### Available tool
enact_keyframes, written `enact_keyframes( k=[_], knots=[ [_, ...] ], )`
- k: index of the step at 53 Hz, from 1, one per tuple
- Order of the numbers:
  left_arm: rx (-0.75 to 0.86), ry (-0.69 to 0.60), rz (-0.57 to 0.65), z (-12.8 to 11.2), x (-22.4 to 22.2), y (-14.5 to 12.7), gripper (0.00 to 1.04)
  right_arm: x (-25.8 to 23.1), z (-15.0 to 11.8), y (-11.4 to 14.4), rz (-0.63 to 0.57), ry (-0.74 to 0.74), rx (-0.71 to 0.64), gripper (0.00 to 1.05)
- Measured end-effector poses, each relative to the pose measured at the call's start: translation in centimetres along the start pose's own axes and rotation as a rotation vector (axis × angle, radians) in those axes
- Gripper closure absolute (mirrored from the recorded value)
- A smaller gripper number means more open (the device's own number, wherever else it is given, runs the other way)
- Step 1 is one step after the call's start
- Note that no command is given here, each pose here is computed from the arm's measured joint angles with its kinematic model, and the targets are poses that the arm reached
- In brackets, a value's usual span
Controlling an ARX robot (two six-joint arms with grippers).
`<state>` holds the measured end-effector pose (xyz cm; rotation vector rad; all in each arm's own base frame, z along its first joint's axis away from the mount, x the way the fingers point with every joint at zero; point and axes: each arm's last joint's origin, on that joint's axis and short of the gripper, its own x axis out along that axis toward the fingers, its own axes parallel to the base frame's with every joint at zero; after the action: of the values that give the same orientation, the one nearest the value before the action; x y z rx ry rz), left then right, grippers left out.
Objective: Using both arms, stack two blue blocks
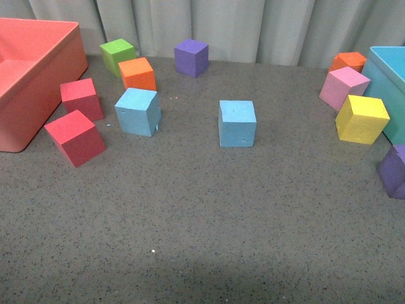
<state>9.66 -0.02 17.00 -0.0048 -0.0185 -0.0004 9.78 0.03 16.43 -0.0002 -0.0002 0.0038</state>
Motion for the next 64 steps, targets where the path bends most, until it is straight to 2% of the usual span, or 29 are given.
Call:
enact_keyframes(
  k=[5,8,12,16,26,33,48,64],
  knots=[
    [-0.018,0.039,0.032,-0.1,0.0,0.0,0.07,0.0,0.0,0.0,0.0,0.0,0.0,0.3],
    [-0.057,0.197,0.129,-0.4,0.5,0.1,0.07,0.0,0.0,0.0,0.0,0.0,0.0,0.18],
    [-0.082,0.268,0.14,-0.6,1.6,0.0,0.07,0.0,0.0,0.0,0.0,0.0,0.001,0.08],
    [-0.106,0.284,0.117,0.2,3.4,-0.5,0.07,0.0,0.0,0.0,0.0,0.0,0.0,0.1],
    [-0.128,0.333,0.009,1.8,9.5,-2.9,0.07,0.0,0.0,0.0,0.0,0.0,0.0,0.1],
    [-0.079,0.472,-0.05,0.6,14.6,-5.5,0.07,0.0,0.0,0.0,0.0,0.0,0.0,0.1],
    [-0.037,0.724,-0.103,-2.4,23.9,-9.3,0.07,0.0,0.0,0.0,0.0,0.0,0.001,0.1],
    [0.03,0.787,-0.1,-4.3,29.8,-11.7,0.07,0.0,0.0,0.0,0.0,0.0,0.0,0.1]
  ],
)
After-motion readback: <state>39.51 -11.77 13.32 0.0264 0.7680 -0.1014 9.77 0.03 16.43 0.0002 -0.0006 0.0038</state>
